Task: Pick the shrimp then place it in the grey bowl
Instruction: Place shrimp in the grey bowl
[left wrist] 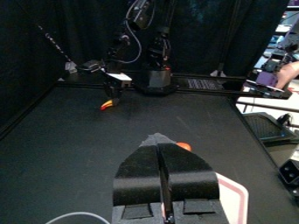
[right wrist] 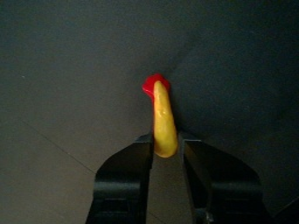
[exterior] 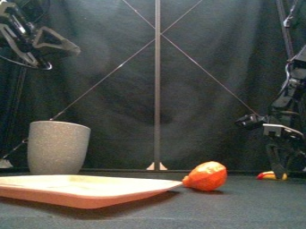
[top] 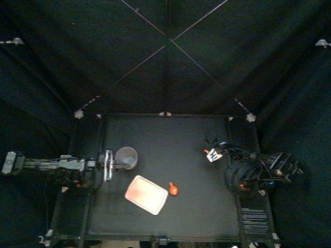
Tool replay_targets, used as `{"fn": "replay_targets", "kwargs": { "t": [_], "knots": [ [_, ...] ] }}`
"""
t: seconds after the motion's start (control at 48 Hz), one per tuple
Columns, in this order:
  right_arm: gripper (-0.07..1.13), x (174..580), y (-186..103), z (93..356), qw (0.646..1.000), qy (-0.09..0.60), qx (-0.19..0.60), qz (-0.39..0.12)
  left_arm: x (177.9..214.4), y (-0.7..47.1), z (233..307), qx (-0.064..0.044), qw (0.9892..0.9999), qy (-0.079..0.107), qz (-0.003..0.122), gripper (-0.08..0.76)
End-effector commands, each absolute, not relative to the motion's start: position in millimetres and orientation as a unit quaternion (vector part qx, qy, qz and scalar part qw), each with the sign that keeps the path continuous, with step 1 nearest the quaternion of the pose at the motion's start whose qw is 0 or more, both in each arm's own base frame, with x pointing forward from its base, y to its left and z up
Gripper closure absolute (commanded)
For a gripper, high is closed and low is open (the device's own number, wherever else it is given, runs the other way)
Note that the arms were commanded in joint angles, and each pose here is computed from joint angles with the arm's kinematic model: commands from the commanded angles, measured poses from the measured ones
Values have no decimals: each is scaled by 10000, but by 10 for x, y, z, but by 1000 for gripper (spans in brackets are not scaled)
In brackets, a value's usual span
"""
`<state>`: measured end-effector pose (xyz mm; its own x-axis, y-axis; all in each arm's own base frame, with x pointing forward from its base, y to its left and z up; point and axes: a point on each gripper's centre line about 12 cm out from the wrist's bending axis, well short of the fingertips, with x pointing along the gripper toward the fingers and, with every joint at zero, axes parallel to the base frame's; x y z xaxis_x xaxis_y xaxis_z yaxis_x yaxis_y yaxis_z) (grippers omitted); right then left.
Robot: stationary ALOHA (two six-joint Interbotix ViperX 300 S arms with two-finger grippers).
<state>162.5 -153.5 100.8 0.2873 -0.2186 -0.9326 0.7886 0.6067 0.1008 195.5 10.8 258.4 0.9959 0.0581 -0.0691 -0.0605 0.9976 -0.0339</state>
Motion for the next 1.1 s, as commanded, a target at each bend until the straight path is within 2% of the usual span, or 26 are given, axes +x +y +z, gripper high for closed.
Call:
{"fn": "replay_targets", "kwargs": {
  "t": [0.021, 0.125, 0.229, 0.417, 0.542, 0.646, 0.792, 1.104],
  "knots": [
    [496, 1684, -1597, 1094, 7599, 4777, 2816, -3392, 1974, 112, 2640, -178, 9990, 256, 305, 597],
    [496, 1764, -1595, 1196, 7715, 4644, 2784, -3340, 1974, 113, 2642, -185, 9991, 248, 307, 597],
    [496, 1955, -1523, 1433, 8034, 4332, 2632, -3124, 1974, 112, 2640, -178, 9990, 256, 305, 597],
    [496, 2527, -1215, 2193, 8914, 3312, 2085, -2285, 1974, 112, 2649, -161, 9992, 218, 303, 597],
    [496, 2880, -942, 2554, 9341, 2636, 1710, -1696, 1975, 113, 2678, -158, 9994, 96, 306, 597],
    [496, 3093, -808, 2657, 9504, 2250, 1594, -1441, 1975, 113, 2700, -140, 9994, 4, 303, 597],
    [496, 3412, -716, 2660, 9617, 1932, 1486, -1255, 1978, 112, 2723, -109, 9995, -56, 296, 597],
    [496, 4329, -792, 2588, 9740, 1446, 1284, -1176, 1982, 94, 2764, -18, 9996, -169, 241, 597]
  ]
}}
